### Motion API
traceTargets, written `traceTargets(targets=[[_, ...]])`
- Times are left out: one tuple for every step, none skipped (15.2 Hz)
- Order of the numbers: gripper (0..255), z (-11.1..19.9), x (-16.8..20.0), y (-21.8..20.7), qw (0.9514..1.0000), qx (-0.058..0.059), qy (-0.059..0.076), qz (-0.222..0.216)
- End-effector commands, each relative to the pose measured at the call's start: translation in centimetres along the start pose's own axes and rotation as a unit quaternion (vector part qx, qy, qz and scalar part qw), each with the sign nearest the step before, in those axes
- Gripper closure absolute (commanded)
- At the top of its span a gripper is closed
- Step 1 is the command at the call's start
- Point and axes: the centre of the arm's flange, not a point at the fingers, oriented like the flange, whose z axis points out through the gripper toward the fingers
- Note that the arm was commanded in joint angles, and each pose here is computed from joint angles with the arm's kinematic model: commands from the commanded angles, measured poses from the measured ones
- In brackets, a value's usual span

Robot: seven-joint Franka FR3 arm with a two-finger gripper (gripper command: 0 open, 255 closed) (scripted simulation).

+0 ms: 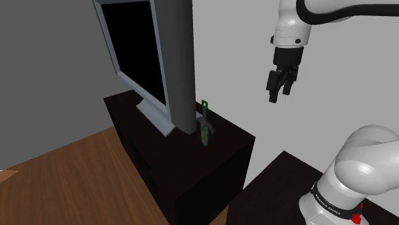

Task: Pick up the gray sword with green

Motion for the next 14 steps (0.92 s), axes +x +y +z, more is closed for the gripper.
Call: traceTargets(targets=[[0,0.0,0.0,0.0,1.0000,0.000,0.000,0.000],[0,0.8,0.9,-0.3,1.0000,0.000,0.004,0.000],[0,1.6,1.8,-0.5,1.0000,0.000,0.008,0.000],[0,2.3,2.7,-0.8,0.9999,0.000,0.012,0.001],[0,3.1,3.6,-1.0,0.9999,0.000,0.016,0.001],[0,3.9,4.6,-1.3,0.9998,0.000,0.020,0.001],[0,4.6,5.5,-1.5,0.9997,0.000,0.025,0.001],[0,5.4,6.4,-1.8,0.9996,0.000,0.029,0.001],[0,6.1,7.4,-2.0,0.9995,-0.001,0.033,0.001],[0,6.8,8.3,-2.3,0.9993,-0.001,0.037,0.002],[0,7.5,9.3,-2.5,0.9992,-0.001,0.041,0.002],[0,8.3,10.3,-2.8,0.9990,-0.001,0.045,0.002],[0,9.0,11.2,-3.0,0.9988,-0.001,0.049,0.002],[0,9.7,12.2,-3.2,0.9986,-0.001,0.053,0.002]])
